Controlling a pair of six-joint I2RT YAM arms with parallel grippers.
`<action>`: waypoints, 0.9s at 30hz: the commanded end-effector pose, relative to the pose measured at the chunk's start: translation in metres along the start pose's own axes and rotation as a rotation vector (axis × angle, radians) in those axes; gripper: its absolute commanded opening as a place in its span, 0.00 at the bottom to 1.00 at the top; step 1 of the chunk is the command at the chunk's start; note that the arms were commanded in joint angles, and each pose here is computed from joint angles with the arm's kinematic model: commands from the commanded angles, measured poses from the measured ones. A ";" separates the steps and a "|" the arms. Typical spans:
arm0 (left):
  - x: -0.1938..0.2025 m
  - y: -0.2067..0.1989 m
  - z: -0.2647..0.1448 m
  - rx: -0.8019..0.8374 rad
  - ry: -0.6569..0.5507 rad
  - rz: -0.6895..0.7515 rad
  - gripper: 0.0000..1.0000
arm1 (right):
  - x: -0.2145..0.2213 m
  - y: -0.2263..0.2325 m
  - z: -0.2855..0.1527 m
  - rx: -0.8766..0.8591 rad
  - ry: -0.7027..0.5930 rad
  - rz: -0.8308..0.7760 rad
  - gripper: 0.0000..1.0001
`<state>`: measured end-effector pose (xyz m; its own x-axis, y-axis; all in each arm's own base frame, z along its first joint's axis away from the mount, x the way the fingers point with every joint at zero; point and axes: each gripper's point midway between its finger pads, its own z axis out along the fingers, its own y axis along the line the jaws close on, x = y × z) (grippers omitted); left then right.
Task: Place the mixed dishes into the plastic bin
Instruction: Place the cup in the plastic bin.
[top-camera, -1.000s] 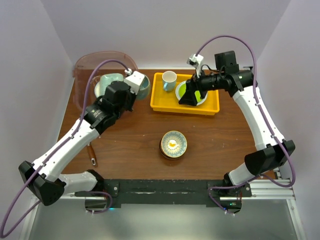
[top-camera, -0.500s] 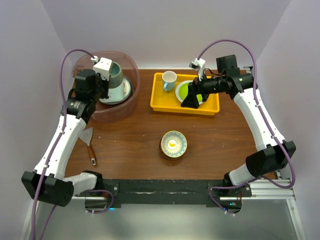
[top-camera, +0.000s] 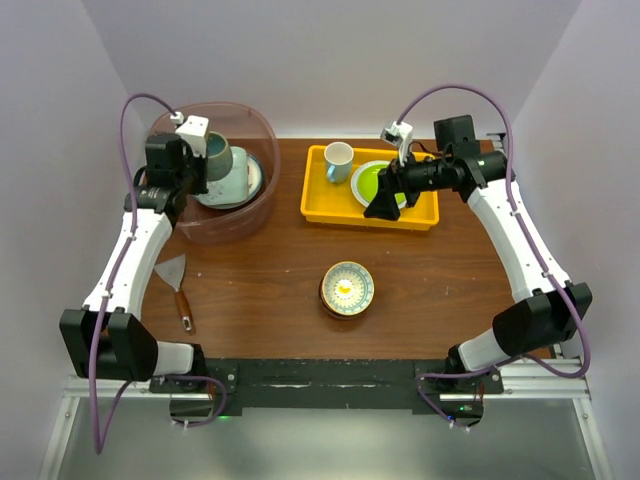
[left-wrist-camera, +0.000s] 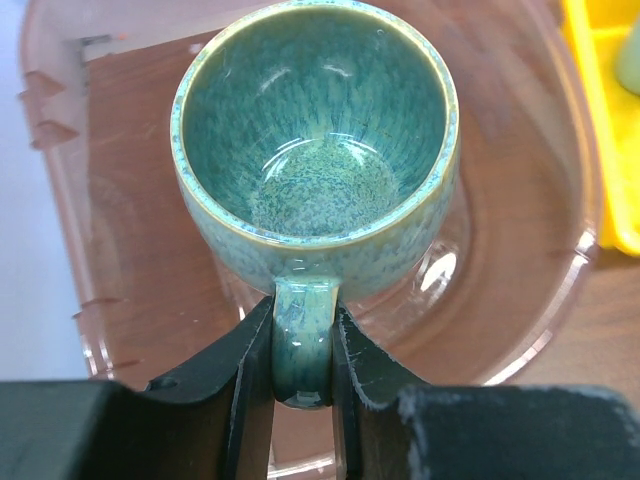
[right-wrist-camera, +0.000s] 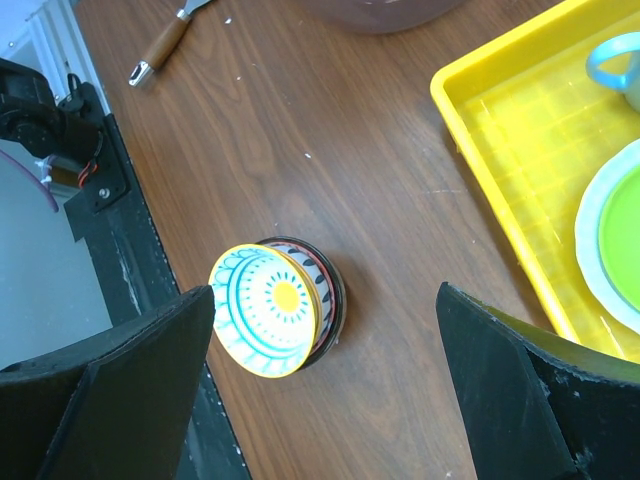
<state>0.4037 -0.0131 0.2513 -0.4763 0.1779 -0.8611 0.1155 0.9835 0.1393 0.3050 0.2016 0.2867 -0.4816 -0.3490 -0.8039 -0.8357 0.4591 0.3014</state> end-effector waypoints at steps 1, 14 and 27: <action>-0.076 0.037 -0.007 -0.147 -0.283 -0.086 0.00 | -0.013 0.010 -0.008 -0.021 -0.058 -0.054 0.96; -0.086 0.042 0.054 -0.119 -0.286 -0.175 0.00 | -0.009 0.010 -0.009 -0.016 -0.060 -0.050 0.97; -0.086 0.046 0.118 -0.132 -0.280 -0.200 0.00 | -0.004 0.007 -0.008 -0.013 -0.053 -0.038 0.96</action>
<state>0.5064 0.0072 0.1737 -0.5386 0.0068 -0.8426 -0.0416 0.9985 0.0346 0.3009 0.1999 0.2840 -0.4806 -0.3385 -0.8090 -0.8372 0.4518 0.3083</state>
